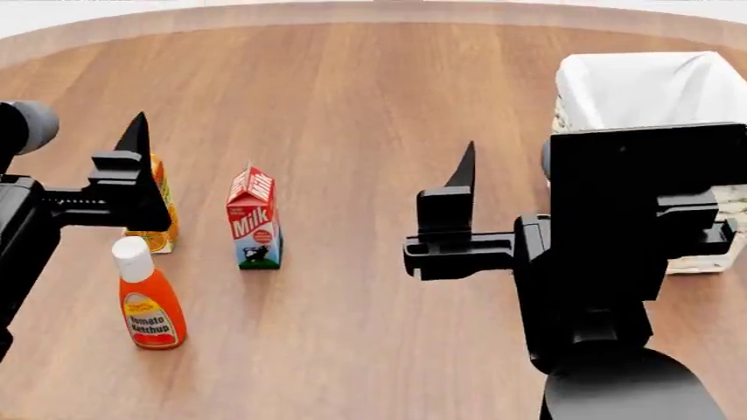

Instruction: Pick the milk and place it in the basket.

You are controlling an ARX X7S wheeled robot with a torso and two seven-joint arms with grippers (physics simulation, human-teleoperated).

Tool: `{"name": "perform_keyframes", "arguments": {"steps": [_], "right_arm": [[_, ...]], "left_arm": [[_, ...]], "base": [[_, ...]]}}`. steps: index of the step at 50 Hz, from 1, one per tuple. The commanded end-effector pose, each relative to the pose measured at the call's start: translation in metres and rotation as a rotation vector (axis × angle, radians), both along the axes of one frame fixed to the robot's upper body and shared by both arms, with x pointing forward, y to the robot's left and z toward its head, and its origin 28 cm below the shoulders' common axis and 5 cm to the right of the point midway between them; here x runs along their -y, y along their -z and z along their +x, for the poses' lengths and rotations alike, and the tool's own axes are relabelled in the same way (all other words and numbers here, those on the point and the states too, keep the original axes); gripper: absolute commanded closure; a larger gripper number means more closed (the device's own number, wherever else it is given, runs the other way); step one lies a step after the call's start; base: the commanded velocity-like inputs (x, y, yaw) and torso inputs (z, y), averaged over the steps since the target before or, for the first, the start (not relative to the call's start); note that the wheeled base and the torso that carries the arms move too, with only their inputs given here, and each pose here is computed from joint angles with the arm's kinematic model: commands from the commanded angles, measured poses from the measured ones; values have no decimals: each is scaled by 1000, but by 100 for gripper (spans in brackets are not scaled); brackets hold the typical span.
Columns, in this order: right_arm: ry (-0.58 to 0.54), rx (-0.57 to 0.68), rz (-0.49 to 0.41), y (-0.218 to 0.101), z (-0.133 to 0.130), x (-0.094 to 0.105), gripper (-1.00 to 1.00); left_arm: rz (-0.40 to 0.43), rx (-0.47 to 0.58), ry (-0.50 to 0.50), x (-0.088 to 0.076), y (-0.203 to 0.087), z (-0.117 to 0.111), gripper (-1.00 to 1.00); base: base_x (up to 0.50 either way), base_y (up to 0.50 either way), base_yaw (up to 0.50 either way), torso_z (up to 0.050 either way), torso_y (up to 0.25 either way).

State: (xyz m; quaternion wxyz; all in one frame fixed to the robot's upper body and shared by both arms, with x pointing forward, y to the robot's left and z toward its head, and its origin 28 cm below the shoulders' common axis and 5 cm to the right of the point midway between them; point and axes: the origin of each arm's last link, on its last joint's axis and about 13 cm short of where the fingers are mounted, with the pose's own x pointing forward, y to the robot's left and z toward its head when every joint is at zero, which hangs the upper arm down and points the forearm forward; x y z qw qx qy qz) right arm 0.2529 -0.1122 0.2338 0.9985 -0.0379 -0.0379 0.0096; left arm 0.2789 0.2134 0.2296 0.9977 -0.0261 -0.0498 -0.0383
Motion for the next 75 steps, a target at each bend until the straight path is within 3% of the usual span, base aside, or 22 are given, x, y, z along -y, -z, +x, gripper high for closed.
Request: {"name": "perform_keyframes", "arguments": {"steps": [1, 75], "right_arm": [[-22, 6, -7, -13, 0, 1, -100], [-45, -25, -9, -6, 6, 4, -100]], "left_arm": [[10, 16, 5, 0, -13, 0, -100], [22, 10, 11, 0, -12, 2, -100]], "base": [[500, 0, 0, 0, 0], [473, 0, 0, 0, 1]]}}
